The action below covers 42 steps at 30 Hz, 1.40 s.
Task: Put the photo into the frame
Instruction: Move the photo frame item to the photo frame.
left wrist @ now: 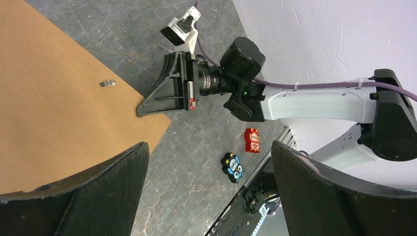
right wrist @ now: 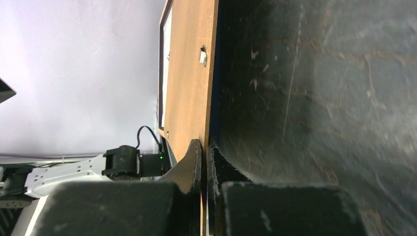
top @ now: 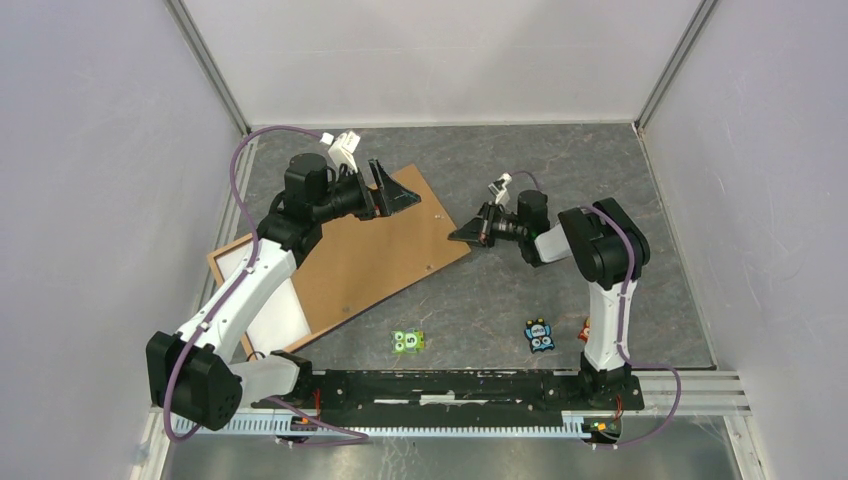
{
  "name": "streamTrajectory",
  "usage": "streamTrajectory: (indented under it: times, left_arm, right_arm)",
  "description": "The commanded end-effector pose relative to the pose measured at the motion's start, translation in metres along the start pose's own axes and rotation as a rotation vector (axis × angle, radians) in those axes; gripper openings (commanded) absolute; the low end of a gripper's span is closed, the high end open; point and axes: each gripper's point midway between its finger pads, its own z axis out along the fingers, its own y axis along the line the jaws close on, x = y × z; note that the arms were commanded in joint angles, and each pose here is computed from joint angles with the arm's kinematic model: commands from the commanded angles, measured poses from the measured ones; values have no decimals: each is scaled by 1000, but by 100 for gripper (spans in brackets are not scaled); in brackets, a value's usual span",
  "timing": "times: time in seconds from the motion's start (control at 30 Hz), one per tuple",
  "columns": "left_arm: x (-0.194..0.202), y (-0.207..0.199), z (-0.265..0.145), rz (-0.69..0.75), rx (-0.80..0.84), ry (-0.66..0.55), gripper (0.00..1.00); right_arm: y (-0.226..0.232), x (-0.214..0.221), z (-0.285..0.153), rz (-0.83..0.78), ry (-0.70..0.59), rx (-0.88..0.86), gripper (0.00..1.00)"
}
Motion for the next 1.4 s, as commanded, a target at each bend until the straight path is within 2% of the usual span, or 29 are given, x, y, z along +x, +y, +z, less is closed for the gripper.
streamTrajectory:
  times: [0.0,0.37,0.63,0.8,1.13,1.27,1.37]
  left_arm:
    - [-10,-14,-6,5,43,-30,100]
    - [-11,-18,-9,7,56,-33,100]
    - [-11,-18,-9,6,61,-35,100]
    - [-11,-15,-8,12,44,-39,100]
    - [-8,-7,-2,0,25,-24,100]
    - [-7,-6,-1,-4,25,-19,100]
    - [-7,-6,-1,-6,26,-17,100]
  right_arm:
    - [12,-27,21,-190,-34,27,0]
    - [29,-33,61,-249,27,16,0]
    - [39,-25,62,-247,73,-37,0]
    - [27,-36,45,-229,43,-9,0]
    - [-19,-42,4,-276,48,178,0]
    - [-21,-46,-15,-281,19,189,0]
    - [-7,-44,-11,-330,41,126,0]
